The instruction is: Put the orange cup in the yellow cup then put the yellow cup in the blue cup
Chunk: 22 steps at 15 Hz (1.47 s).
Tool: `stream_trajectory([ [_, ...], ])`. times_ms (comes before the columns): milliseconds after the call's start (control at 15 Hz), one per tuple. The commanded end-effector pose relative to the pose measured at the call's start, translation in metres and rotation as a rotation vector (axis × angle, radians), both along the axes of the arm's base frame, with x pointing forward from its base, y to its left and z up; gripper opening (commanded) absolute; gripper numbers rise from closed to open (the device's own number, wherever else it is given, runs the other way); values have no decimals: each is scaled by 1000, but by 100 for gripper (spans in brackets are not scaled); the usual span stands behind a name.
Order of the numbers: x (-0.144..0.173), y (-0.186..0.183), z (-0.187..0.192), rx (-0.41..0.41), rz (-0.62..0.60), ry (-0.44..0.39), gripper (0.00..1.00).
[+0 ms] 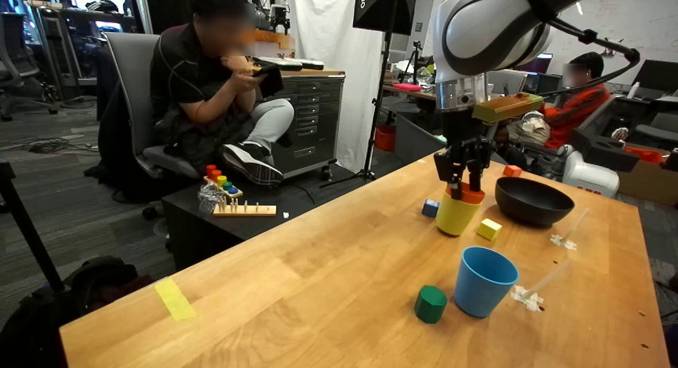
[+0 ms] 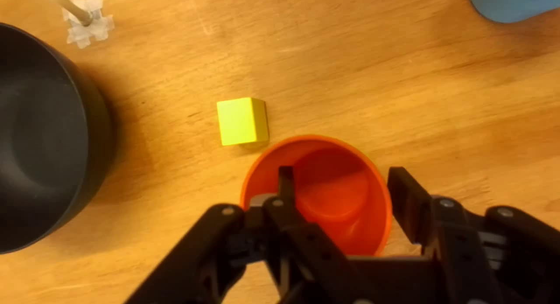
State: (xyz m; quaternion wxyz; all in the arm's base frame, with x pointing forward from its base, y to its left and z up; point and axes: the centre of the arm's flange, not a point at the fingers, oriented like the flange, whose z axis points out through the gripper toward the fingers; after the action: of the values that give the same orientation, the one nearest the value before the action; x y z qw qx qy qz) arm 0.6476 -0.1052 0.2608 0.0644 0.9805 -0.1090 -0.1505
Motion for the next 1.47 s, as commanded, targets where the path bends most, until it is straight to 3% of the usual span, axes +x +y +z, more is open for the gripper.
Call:
stream_trajectory([
  [0,-10,2,4,-16,11,-28,81],
  [200,-10,18,1,-7,36,-30,100],
  [533,-9,38,-6,-1,75,-34,100],
  [1000,-4,24,-7,-22,62,-48,100],
  [1133,-3,19,-8,-34,61,-48,73],
  [1400,-4,15,-11,-40,57,-44,42],
])
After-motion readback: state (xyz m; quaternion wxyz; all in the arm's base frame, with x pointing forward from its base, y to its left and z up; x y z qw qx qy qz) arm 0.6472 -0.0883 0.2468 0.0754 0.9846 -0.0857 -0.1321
